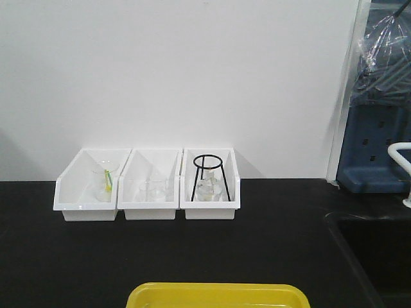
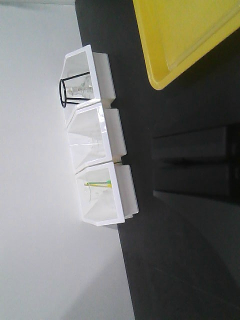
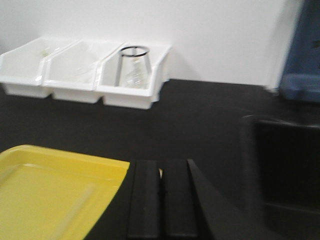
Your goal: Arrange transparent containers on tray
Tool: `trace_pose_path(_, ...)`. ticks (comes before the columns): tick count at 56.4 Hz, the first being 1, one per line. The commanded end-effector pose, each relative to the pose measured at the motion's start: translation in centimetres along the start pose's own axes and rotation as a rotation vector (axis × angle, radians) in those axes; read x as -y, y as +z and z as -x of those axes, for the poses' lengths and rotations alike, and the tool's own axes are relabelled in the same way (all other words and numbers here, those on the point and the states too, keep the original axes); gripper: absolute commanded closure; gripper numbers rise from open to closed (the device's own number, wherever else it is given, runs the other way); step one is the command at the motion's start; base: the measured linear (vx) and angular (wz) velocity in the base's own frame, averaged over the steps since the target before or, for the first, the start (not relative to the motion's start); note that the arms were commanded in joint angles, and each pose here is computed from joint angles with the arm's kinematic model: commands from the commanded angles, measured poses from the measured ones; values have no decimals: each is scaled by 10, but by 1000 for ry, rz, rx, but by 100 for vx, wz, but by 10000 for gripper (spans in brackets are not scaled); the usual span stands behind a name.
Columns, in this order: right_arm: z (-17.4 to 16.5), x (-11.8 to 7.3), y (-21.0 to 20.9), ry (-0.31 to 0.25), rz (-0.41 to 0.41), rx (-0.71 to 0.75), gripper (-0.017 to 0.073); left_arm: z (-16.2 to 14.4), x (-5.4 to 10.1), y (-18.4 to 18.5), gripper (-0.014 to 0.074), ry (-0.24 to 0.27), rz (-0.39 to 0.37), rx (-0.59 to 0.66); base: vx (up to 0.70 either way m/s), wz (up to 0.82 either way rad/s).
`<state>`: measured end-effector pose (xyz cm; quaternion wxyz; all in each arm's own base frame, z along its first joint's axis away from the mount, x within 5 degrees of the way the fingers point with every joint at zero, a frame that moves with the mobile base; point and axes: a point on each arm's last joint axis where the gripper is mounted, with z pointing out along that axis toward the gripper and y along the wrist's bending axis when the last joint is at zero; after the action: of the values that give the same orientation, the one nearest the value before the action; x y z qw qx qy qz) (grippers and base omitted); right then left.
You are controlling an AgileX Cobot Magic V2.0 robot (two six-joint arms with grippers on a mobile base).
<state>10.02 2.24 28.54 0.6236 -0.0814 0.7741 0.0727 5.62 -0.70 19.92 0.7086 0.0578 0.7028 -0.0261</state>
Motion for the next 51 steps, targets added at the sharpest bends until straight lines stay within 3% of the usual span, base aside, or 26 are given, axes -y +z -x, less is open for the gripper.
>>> trace_pose_path(1,-9,8,-14,18,-88,130,572,-5,-1,1,594,-18,14,55,0,0)
trace_pose_path(11,-61,17,-26,87,-239,207,572,-5,-1,1,594,-18,14,55,0,0)
trace_pose_path(19,-93,17,-30,100,-268,305,572,-5,-1,1,594,-18,14,55,0,0)
trace_pose_path(51,-97,17,-28,113,-267,243,572,-5,-1,1,594,-18,13,53,0,0)
